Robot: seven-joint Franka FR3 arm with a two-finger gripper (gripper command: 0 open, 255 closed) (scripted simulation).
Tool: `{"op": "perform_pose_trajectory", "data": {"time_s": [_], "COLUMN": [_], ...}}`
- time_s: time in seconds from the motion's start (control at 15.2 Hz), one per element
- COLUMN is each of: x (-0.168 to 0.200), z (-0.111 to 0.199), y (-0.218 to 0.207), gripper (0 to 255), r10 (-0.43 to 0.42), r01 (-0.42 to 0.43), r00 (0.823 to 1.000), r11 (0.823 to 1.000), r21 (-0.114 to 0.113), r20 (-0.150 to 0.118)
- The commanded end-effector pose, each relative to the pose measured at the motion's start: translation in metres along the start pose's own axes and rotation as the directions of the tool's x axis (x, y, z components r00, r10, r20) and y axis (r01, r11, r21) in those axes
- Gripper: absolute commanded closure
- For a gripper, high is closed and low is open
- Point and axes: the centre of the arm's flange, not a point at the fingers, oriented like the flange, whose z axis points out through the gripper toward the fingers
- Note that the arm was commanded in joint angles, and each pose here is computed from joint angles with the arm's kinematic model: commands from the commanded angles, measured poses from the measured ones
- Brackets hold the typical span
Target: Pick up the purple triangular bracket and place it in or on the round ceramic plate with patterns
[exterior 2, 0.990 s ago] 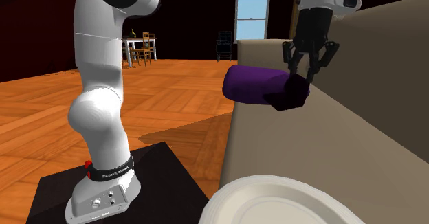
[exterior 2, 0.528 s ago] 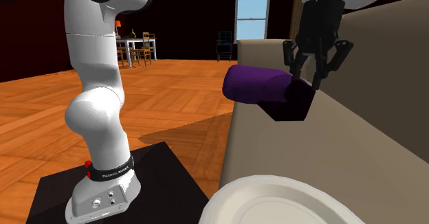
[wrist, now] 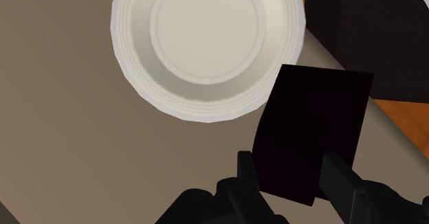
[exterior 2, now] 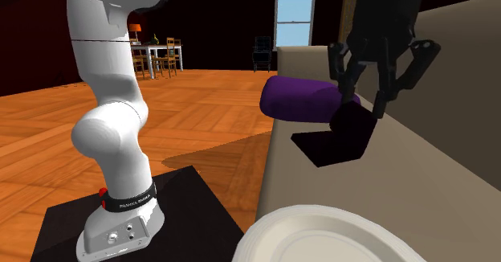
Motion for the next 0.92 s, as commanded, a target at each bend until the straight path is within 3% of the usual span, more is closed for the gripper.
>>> {"op": "perform_pose_trajectory", "data": {"time_s": [0.0, 0.66, 0.86], "x": [-0.020, -0.129, -0.126], "z": [0.004, 0.015, 0.031], "y": [0.011, 0.079, 0.079], "gripper": [255, 255, 255], "r10": [-0.002, -0.002, -0.002], "r01": [0.002, 0.002, 0.002], "r00": [1.000, 1.000, 1.000], "r11": [1.000, 1.000, 1.000], "r21": [0.000, 0.000, 0.000], "r20": [0.000, 0.000, 0.000]}}
